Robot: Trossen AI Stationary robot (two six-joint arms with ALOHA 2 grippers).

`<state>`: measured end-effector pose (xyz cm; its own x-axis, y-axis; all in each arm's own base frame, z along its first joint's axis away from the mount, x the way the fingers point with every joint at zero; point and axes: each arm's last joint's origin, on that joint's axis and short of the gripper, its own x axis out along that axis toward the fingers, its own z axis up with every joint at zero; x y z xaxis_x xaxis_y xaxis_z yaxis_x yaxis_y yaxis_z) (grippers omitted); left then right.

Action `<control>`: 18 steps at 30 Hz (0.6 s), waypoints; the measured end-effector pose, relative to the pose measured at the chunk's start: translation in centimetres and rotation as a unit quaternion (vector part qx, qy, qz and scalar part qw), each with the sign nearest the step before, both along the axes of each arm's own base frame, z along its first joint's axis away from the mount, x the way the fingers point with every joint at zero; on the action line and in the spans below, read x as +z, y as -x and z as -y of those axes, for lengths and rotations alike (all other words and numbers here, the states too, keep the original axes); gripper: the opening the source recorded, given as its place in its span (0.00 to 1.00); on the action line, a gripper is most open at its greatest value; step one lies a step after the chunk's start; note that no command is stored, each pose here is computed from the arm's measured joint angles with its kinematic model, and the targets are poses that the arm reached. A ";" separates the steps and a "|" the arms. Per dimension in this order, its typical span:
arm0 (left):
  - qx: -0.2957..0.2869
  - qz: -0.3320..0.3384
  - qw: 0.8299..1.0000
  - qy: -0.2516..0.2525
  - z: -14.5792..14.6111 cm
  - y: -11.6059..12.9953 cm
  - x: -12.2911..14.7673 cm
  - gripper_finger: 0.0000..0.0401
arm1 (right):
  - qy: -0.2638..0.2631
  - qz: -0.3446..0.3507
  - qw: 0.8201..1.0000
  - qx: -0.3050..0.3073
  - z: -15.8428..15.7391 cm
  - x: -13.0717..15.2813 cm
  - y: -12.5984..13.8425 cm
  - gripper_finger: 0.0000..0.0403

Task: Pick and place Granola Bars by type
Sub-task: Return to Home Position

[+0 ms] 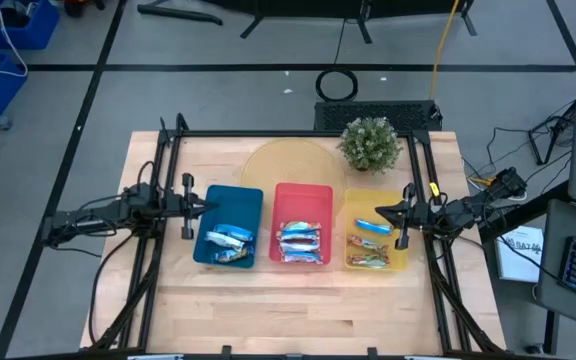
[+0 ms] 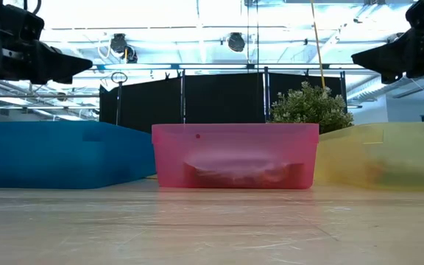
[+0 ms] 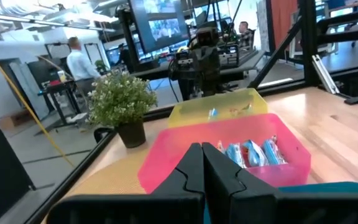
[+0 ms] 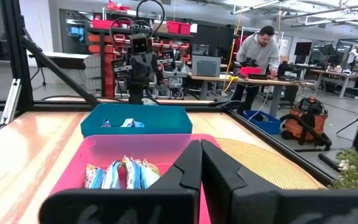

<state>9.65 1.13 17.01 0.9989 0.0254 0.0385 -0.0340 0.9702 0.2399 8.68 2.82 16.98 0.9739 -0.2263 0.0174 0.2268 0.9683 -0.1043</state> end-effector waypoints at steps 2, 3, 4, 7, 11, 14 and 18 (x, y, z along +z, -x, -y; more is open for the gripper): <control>0.000 -0.003 1.000 0.000 0.0 0.0 0.0 0.00 | 0.000 0.000 1.000 0.000 0.0 0.0 0.0 0.00; 0.000 -0.005 1.000 0.001 0.0 -0.1 -0.1 0.00 | 0.000 0.000 1.000 0.000 0.0 0.0 0.0 0.00; 0.000 -0.006 1.000 0.001 0.0 -0.1 -0.1 0.00 | 0.000 0.000 1.000 0.000 0.0 0.0 0.0 0.00; 0.000 -0.015 1.000 0.004 0.0 -0.2 -0.2 0.01 | -0.001 0.001 1.000 0.000 0.0 0.0 0.0 0.00; 0.015 -0.032 0.999 0.011 -0.1 -0.4 -0.5 0.02 | 0.011 -0.001 1.000 0.000 0.0 0.0 0.0 0.00; 0.036 -0.052 0.998 0.015 -0.3 -0.5 -0.9 0.01 | 0.018 -0.003 1.000 0.000 0.0 0.0 0.0 0.00; 0.043 -0.071 0.996 0.029 -0.4 -0.8 -1.2 0.01 | 0.022 -0.003 1.000 0.000 0.0 0.0 0.0 0.00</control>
